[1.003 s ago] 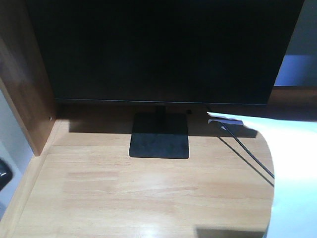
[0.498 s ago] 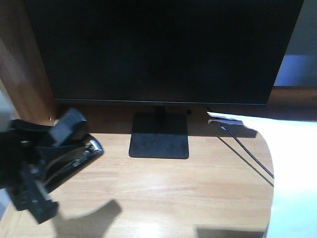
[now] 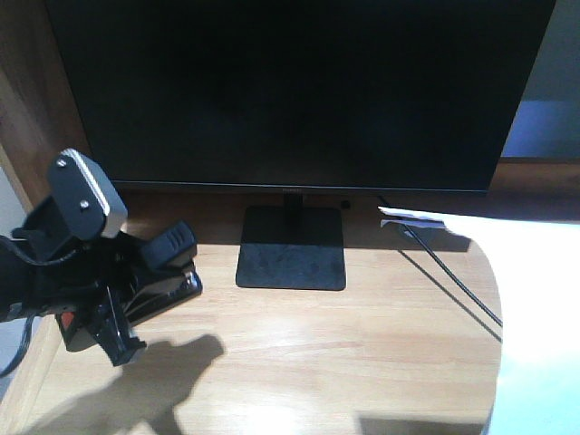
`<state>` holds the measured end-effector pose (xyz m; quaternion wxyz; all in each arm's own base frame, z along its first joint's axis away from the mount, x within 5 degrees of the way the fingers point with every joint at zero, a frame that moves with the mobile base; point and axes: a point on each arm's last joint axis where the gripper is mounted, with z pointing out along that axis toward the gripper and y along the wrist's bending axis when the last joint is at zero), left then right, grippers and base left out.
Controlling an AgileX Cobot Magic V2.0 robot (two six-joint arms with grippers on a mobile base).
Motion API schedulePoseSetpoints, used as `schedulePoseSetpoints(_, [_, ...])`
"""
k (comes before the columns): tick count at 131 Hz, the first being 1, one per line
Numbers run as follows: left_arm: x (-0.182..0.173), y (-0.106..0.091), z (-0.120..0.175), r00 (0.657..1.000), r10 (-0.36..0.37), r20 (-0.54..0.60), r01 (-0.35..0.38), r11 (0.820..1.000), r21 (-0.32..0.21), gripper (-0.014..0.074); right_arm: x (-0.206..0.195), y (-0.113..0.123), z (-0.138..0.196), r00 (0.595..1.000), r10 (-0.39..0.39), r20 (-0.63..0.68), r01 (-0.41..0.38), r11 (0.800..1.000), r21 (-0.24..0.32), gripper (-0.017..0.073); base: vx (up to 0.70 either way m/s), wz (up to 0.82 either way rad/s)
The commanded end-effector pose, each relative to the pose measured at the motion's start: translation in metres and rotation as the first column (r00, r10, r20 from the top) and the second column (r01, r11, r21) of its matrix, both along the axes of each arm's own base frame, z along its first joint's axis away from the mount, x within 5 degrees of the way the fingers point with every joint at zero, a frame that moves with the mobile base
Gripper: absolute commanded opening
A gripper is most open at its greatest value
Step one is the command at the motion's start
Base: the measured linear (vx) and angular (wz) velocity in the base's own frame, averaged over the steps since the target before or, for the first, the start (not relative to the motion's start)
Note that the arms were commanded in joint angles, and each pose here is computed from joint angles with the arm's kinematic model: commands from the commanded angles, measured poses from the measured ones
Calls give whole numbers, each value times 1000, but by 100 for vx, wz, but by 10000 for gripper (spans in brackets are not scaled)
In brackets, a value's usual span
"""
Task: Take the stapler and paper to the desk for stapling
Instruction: 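Lower the black stapler with the left gripper onto the desk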
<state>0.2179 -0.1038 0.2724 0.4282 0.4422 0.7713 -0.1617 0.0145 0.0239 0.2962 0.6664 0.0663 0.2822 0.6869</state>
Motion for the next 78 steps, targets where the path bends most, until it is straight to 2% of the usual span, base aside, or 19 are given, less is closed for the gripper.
schedulePoseSetpoints(1, [9, -1, 8, 996, -77, 48, 80, 995, -53, -6, -3, -1, 8, 999, -3, 42, 2, 1000, 14, -6, 0, 0])
schedulePoseSetpoints(14, [14, -1, -3, 982, -181, 51, 183, 982, -49, -6, -3, -1, 8, 999, -3, 42, 2, 1000, 14, -6, 0, 0])
schedulePoseSetpoints(17, [16, -2, -7, 972, -228, 60, 231, 972, -44, -6, -3, -1, 8, 999, -3, 42, 2, 1000, 14, -6, 0, 0])
schedulePoseSetpoints(22, [17, -2, -10, 965, -254, 66, 257, 965, -44, -6, -3, -1, 8, 999, -3, 42, 2, 1000, 14, -6, 0, 0])
schedulePoseSetpoints(27, [19, -3, -16, 946, -313, 82, 317, 948, -29, -6, -3, -1, 8, 999, -3, 42, 2, 1000, 14, -6, 0, 0])
schedulePoseSetpoints(36, [21, -6, -22, 923, -373, 92, 377, 926, -21, -6, -3, -1, 8, 999, -3, 42, 2, 1000, 14, -6, 0, 0])
schedulePoseSetpoints(39, [22, -7, -26, 906, -408, 107, 411, 911, -5, -6, -3, -1, 8, 999, -3, 42, 2, 1000, 14, -6, 0, 0])
schedulePoseSetpoints(58, [30, -11, -38, 894, -445, 54, 447, 894, -39, -6, -3, -1, 8, 999, -3, 42, 2, 1000, 14, -6, 0, 0])
schedulePoseSetpoints(78, [40, -16, -50, 889, -457, 15, 458, 888, -46, -6, -3, -1, 8, 999, -3, 42, 2, 1000, 14, -6, 0, 0])
